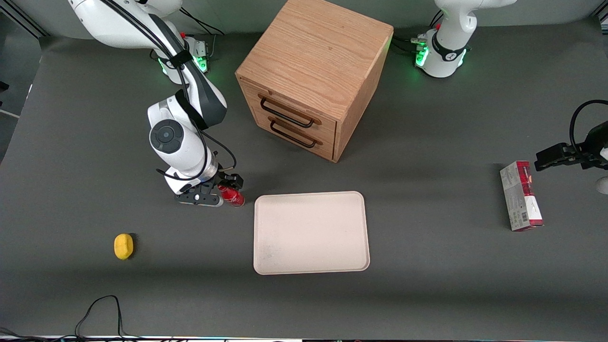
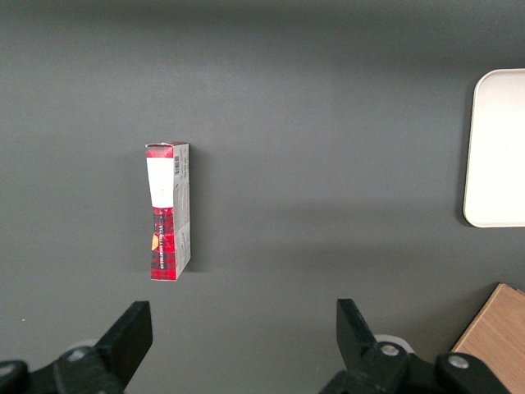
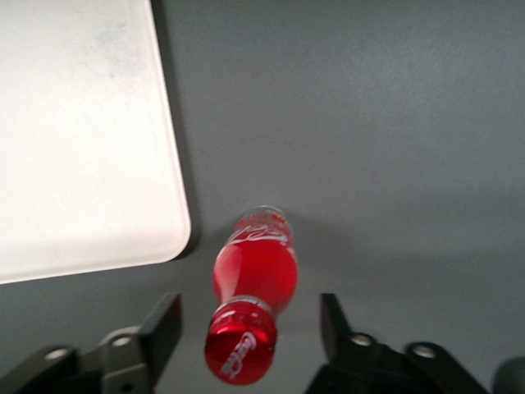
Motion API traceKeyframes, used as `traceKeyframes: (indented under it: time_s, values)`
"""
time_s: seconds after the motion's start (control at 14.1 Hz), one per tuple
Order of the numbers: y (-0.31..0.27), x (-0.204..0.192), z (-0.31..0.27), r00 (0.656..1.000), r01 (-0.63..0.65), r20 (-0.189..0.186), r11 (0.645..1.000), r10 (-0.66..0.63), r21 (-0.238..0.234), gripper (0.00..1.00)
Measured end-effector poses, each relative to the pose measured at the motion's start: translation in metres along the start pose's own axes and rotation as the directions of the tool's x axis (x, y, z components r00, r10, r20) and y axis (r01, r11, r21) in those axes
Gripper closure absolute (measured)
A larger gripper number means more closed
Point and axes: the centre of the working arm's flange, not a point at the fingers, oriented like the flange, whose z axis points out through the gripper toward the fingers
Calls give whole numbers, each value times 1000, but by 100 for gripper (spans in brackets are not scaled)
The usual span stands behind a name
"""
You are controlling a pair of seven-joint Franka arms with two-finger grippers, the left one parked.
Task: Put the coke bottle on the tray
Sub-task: 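Close the right gripper around the bottle's neck and lift it, then carry the held bottle onto the white tray's corner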
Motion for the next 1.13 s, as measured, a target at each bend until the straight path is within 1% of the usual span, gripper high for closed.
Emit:
traceKeyframes:
  time_s: [0.21,0.28,0.42,0.49,0.78,0.92,1.13]
  values:
    - [0,1,-2,1000,4,-11,1000,-4,0,63]
    - [1,3,-3,1000,2,-16,1000,-2,2,69]
    - [0,9,-11,1000,-2,-26,1000,3,6,69]
    - [-2,15,-22,1000,-5,-22,1000,5,1,69]
    - [-11,51,-119,1000,-25,14,999,26,-33,69]
    - [-20,64,-161,1000,-27,15,999,27,-27,69]
    - [-33,81,-192,1000,-23,7,1000,23,2,69]
